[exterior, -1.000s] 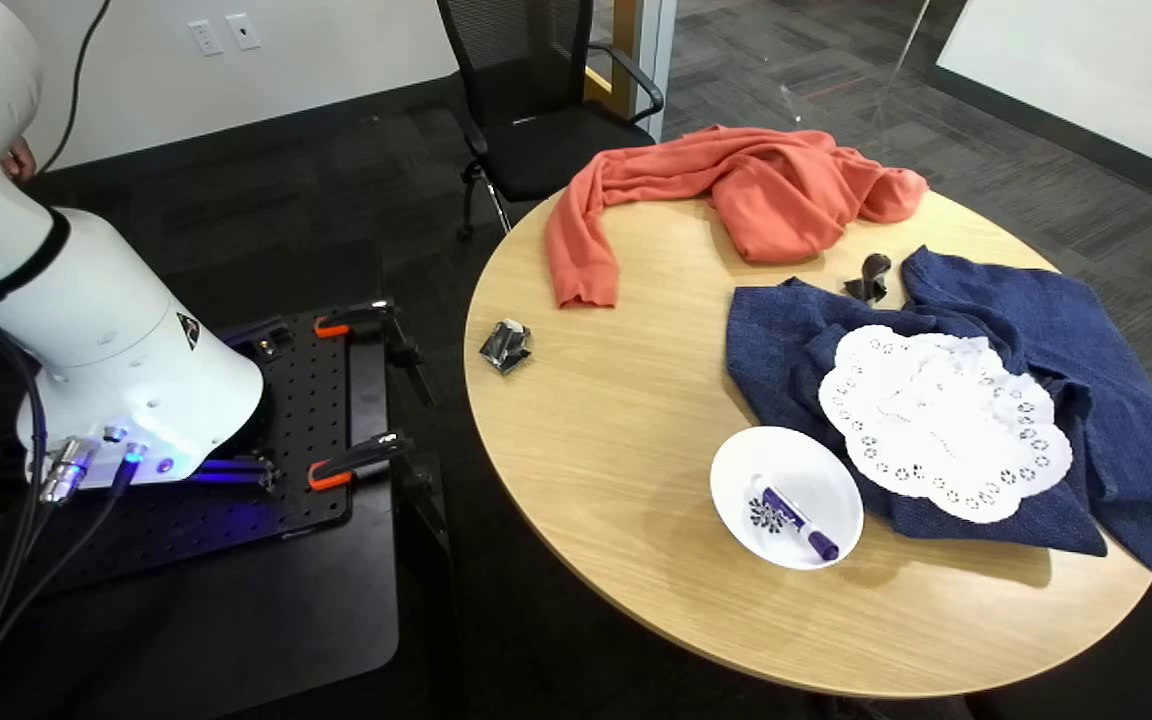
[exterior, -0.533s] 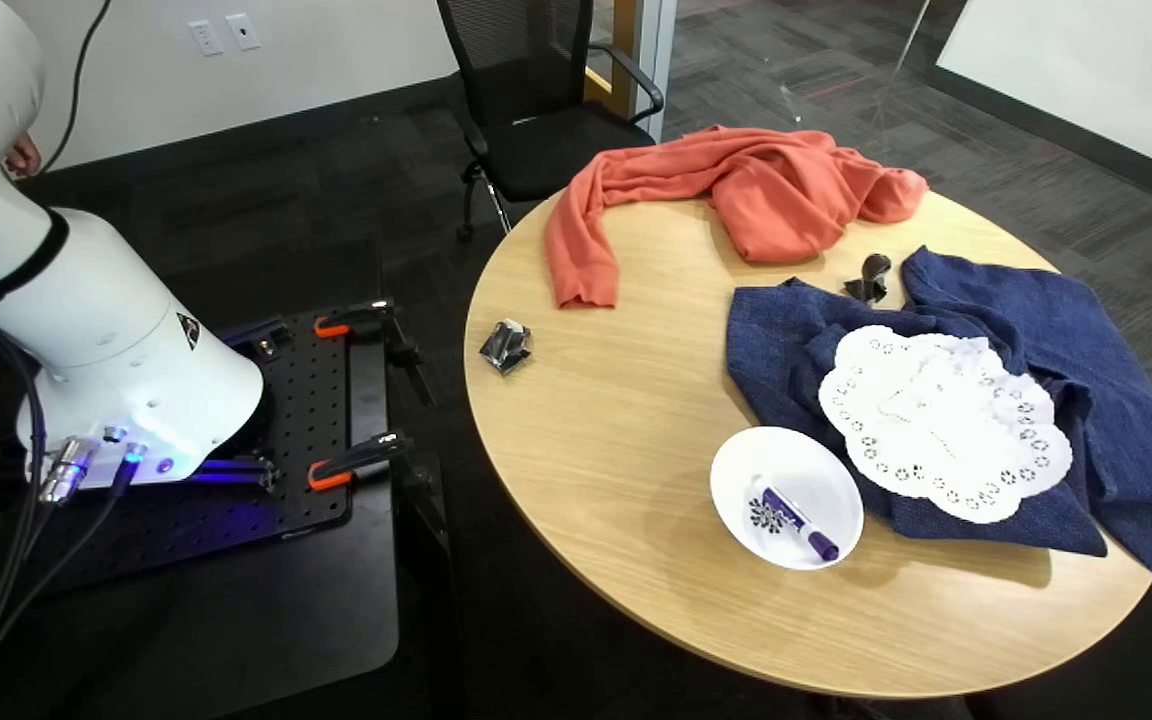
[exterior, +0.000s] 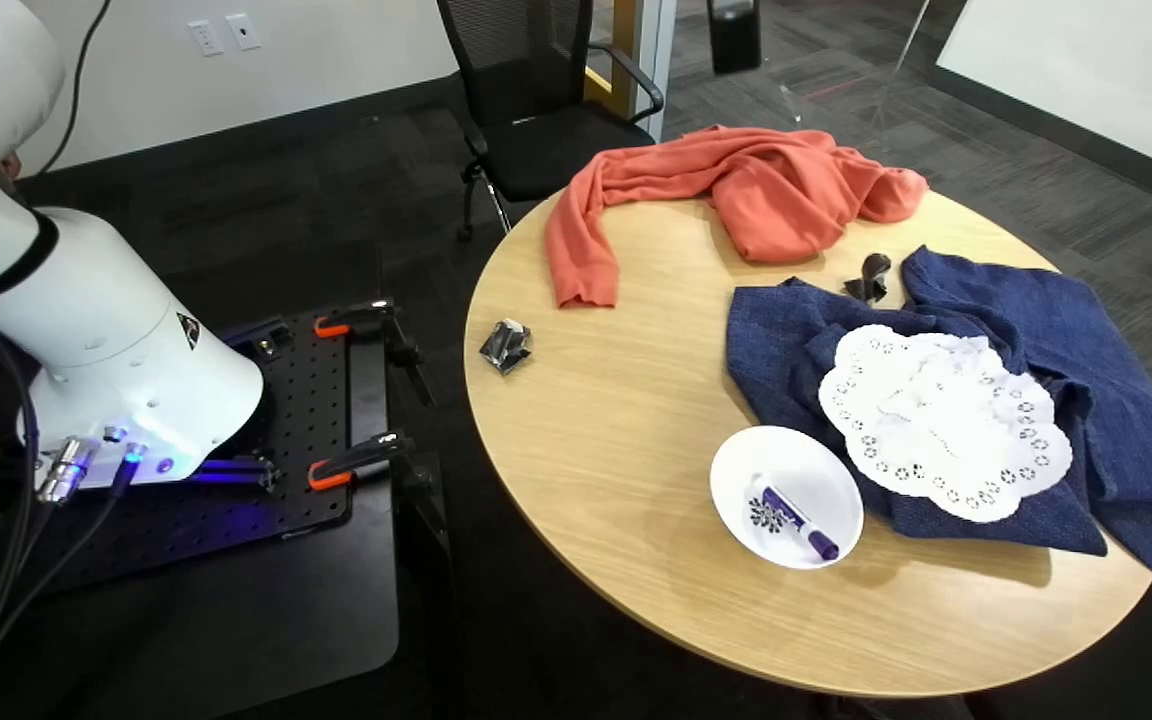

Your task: Put the marker on the table

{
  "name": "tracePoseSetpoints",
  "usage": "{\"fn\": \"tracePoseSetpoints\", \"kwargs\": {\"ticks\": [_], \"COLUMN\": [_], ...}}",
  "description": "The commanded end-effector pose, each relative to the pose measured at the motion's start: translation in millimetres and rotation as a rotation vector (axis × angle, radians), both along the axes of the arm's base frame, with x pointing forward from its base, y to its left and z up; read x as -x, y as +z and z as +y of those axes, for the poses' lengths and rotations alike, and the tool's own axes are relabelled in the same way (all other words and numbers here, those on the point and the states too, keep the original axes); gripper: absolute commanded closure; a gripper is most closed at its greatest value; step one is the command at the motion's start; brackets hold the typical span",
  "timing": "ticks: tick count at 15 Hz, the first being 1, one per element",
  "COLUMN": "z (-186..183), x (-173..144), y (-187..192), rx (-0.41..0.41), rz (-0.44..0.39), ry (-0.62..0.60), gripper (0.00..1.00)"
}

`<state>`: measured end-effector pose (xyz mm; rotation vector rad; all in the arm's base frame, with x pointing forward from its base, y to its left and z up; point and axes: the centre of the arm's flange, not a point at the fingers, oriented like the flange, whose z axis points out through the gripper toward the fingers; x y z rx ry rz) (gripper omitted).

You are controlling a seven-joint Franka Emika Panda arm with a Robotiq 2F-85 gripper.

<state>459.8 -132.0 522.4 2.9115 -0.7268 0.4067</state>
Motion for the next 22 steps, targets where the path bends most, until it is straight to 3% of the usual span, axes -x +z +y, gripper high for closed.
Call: {"fn": "tracePoseSetpoints", "kwargs": {"ticks": [1,10,17,18,22], "z": [-20,-29,-29,-32,-53], "x": [-46,-84,-77,-79,-92], "y": [-29,-122,-129,-127,-147], "rx": [-0.014,-0.068,-0.065,-0.064,-0.143], "rz": [0.027,0.008,0.038,0.002,-0.014], "ry": [-0.151,-0.397,-0.371,-0.408,-0.562], "gripper": [0.00,0.00,0.00,0.00,0.00]}}
